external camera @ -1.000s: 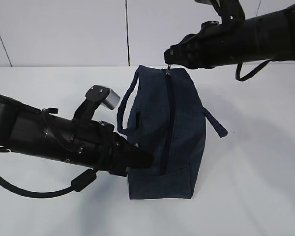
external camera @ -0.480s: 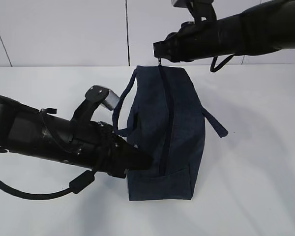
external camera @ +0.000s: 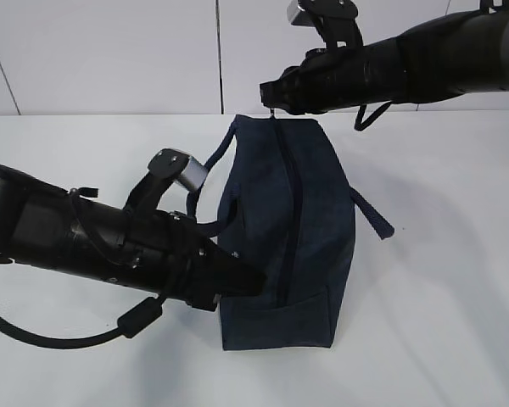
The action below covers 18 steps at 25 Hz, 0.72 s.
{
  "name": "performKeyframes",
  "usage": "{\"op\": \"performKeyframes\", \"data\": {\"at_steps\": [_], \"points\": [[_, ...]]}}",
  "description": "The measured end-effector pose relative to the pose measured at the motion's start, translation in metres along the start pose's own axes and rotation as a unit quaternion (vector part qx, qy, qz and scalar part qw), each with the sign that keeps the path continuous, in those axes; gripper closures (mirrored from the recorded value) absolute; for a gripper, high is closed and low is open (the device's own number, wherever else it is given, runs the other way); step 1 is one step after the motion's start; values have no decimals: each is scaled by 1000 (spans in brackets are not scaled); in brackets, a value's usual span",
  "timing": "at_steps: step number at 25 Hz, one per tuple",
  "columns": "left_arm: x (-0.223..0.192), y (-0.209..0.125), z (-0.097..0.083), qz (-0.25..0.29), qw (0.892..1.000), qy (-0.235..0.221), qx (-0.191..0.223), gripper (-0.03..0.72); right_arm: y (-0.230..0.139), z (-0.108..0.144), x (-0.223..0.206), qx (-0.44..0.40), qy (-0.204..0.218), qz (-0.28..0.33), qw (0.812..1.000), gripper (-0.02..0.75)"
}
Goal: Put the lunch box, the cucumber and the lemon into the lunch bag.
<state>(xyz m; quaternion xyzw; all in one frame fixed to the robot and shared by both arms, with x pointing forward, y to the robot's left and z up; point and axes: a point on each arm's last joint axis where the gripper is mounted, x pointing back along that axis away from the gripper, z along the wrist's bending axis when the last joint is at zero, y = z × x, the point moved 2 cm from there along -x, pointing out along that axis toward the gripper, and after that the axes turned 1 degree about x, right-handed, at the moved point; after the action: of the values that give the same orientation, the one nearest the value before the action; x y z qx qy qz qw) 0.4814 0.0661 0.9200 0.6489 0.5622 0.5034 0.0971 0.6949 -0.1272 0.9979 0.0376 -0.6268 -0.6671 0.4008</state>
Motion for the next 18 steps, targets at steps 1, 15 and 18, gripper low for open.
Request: {"op": "performKeyframes", "data": {"at_steps": [1, 15, 18], "points": [[0, 0, -1, 0, 1000, -3, 0, 691, 0, 1, 0, 0, 3, 0, 1000, 738], [0, 0, -3, -1, 1000, -13, 2, 479, -1, 5, 0, 2, 23, 5, 1000, 738], [0, 0, -6, -1, 1000, -27, 6, 356, -1, 7, 0, 2, 29, 6, 1000, 738]]}}
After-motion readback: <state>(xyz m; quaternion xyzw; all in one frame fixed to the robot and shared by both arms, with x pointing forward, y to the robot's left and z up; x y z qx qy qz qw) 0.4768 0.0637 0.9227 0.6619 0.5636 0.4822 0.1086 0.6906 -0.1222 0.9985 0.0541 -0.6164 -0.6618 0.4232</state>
